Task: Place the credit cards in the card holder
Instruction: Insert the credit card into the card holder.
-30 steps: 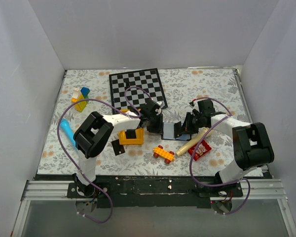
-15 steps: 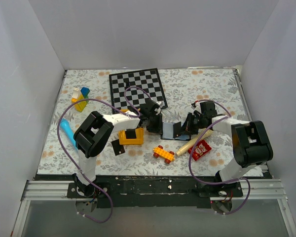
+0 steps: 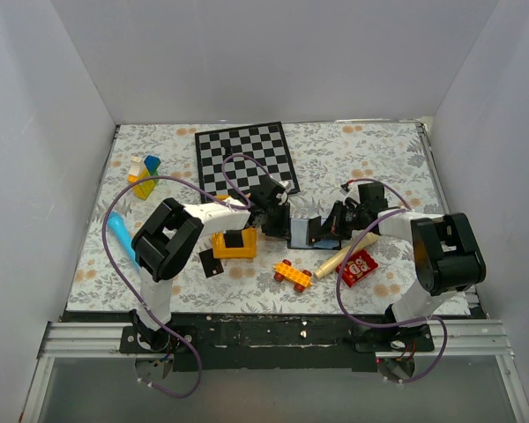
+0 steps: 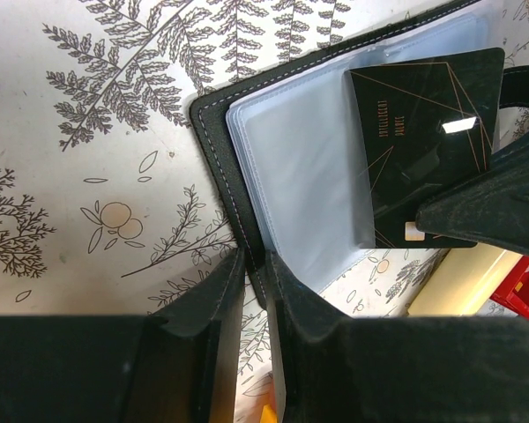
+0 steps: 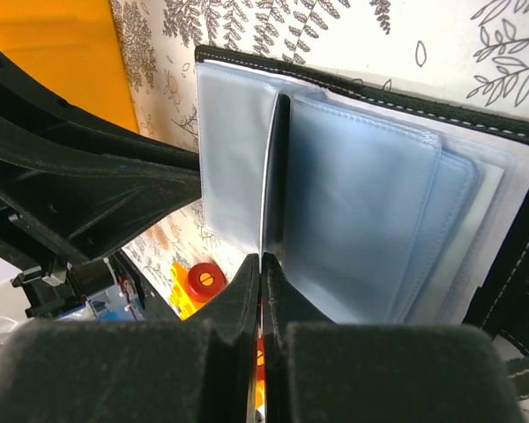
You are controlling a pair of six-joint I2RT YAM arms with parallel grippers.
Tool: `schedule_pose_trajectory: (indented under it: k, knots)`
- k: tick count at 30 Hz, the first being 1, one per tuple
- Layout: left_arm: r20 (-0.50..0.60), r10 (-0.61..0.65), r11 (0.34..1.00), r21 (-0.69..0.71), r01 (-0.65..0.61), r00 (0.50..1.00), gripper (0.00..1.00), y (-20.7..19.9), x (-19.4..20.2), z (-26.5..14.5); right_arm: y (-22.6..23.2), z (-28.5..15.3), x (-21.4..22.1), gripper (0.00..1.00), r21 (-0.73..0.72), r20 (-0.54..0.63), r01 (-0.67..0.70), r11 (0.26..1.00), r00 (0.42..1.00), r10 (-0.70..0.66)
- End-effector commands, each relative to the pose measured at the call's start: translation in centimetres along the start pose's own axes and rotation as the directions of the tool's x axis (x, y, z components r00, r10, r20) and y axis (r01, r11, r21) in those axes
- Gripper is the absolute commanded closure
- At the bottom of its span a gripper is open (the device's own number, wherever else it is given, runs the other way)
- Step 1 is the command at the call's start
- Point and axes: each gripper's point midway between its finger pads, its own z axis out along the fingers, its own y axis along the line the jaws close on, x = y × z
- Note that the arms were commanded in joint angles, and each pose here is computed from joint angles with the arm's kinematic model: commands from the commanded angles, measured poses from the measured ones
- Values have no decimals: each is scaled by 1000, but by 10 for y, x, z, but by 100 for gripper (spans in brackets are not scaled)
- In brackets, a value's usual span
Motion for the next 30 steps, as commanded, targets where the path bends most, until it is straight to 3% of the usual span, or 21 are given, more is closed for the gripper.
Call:
schedule_pose_trajectory:
  k: [1, 19, 30]
  knots:
    - [-8, 18, 1000, 7, -18, 1000, 85, -1, 1, 5, 9, 5, 4, 99, -64, -21, 10, 998, 1000, -12]
    - [-19, 17, 1000, 4, -17, 1000, 85, 0, 3, 6, 1, -4, 34, 99, -53, -75, -23, 998, 997, 19]
    - [-29, 19, 1000, 7, -19, 999, 85, -1, 3, 8, -1, 10, 26, 99, -93, -64, -46, 995, 997, 41]
